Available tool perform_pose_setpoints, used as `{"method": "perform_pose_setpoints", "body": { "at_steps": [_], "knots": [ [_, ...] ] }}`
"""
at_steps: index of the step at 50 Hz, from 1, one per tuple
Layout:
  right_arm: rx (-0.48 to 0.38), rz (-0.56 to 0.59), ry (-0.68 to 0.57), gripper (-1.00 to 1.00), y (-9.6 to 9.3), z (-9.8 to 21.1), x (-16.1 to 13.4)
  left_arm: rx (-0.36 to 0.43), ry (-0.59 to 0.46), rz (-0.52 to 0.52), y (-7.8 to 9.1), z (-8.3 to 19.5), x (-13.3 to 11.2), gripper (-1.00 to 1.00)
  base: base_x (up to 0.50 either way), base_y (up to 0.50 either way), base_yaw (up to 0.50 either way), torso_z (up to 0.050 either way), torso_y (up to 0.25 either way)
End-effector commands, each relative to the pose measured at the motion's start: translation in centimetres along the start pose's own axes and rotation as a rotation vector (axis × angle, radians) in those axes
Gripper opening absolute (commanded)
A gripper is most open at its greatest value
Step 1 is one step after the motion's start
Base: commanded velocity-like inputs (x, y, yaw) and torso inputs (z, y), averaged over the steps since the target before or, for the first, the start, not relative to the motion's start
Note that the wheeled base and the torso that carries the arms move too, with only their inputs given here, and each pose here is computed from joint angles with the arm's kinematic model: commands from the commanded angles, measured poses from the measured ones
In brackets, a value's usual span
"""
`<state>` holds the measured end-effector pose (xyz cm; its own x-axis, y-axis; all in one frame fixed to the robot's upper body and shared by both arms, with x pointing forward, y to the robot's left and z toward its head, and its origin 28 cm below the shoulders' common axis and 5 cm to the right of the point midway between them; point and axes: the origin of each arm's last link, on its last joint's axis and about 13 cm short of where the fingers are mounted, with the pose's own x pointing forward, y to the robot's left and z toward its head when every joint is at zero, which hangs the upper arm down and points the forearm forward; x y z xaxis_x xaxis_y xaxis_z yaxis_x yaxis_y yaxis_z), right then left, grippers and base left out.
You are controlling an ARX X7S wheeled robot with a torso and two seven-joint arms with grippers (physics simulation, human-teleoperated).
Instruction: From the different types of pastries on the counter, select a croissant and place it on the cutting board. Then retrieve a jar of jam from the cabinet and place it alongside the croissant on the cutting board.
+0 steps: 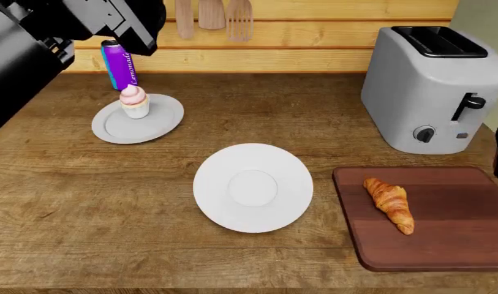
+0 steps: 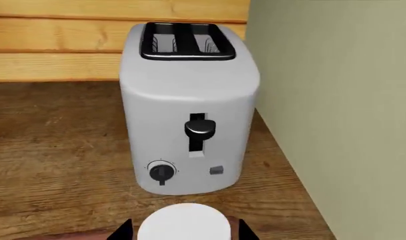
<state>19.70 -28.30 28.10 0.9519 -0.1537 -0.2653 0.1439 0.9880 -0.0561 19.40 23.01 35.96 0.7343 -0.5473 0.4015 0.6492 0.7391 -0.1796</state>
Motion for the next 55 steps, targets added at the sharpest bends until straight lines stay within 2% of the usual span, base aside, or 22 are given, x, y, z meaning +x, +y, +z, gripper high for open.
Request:
{"method": "perform_pose_setpoints", "body": {
  "at_steps": [1,10,18,27,32,43,55],
  "knots": [
    [-0.031,0.002,0.071,-1.00,-1.5,-2.7,-1.3,-0.009,0.009,-0.007,0.0,-0.3,0.2,1.00,0.00,0.00,0.00,0.000,0.000],
    [-0.052,0.004,0.092,-1.00,-1.4,-2.2,-0.9,-0.013,0.008,-0.006,-0.1,-0.3,0.1,1.00,0.00,0.00,0.00,0.000,0.001],
    [-0.071,0.009,0.071,-1.00,0.3,-1.0,0.1,-0.014,0.007,-0.004,0.1,-0.4,0.2,1.00,0.00,0.00,0.00,0.000,0.000],
    [-0.085,0.049,-0.029,-1.00,2.1,0.5,0.3,-0.012,0.003,0.000,0.3,-0.4,0.1,1.00,0.00,0.00,0.00,0.000,0.001],
    [-0.096,0.063,-0.030,-1.00,3.0,0.5,0.6,-0.011,0.000,0.002,0.4,-0.4,0.1,1.00,0.00,0.00,0.00,0.000,0.000],
    [-0.124,0.049,0.083,-1.00,1.9,-1.7,0.5,-0.011,0.000,0.003,0.4,-0.5,0.1,1.00,0.00,0.00,0.00,0.001,0.000],
    [-0.128,0.030,0.122,-1.00,1.4,-2.4,0.3,-0.014,0.002,0.007,0.5,-0.6,0.0,1.00,0.00,0.00,0.00,0.000,0.001]
  ]
}}
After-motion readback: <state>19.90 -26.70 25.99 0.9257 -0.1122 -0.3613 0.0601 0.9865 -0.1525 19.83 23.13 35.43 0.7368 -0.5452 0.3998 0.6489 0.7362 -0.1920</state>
